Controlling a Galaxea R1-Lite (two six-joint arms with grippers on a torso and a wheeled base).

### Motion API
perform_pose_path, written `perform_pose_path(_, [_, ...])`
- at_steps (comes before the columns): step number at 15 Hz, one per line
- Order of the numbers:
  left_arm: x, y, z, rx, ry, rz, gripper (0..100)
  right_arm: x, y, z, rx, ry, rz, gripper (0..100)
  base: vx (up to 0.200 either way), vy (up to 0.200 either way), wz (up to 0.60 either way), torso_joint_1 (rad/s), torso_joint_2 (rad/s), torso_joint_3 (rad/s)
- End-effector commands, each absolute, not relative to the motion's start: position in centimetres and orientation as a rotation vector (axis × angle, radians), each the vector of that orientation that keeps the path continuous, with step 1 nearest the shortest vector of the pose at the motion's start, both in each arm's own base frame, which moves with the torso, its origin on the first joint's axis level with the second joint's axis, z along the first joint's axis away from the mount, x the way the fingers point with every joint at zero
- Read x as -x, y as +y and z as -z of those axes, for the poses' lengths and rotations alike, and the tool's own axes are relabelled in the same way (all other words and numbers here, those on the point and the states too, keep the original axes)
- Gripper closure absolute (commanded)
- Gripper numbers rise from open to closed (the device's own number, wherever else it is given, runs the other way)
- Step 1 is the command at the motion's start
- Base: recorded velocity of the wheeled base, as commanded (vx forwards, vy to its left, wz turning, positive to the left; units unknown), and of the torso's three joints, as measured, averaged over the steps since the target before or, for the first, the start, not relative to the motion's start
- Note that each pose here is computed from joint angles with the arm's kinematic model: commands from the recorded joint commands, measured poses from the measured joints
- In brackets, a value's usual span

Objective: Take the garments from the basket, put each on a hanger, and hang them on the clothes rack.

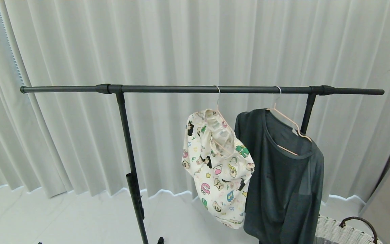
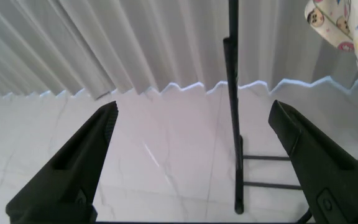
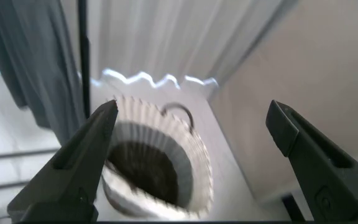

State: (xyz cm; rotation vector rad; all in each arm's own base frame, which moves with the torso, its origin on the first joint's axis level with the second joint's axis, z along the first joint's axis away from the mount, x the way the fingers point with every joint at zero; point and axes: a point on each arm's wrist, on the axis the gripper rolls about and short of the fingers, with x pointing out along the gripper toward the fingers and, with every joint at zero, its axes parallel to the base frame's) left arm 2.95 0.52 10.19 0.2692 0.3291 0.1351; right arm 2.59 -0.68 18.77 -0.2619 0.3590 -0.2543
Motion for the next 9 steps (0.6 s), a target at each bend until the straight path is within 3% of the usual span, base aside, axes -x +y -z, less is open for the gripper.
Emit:
perform_pose_path(1, [-1.5, 0.3, -9.6, -0.273, 0.256, -0.147, 0, -0.7, -0.6, -16.1, 0.283, 0.344, 0.262, 0, -0.200, 0.000, 0.00, 0.002, 0.00, -0.002])
perform_pose_path(6, [0.4, 0.0, -8.5, -0.283, 0.186, -0.134, 0, 1.6, -0.5, -11.0, 0.314, 0.317, 0.272, 0, -0.200, 0.000, 0.00, 0.004, 0.01, 0.003])
perform_pose_path(9, [1.1, -0.1, -8.4, -0.284, 0.099, -0.146, 0, 2.7, -0.5, -9.2, 0.296, 0.232, 0.301, 0, -0.200, 0.000, 0.00, 0.004, 0.00, 0.005])
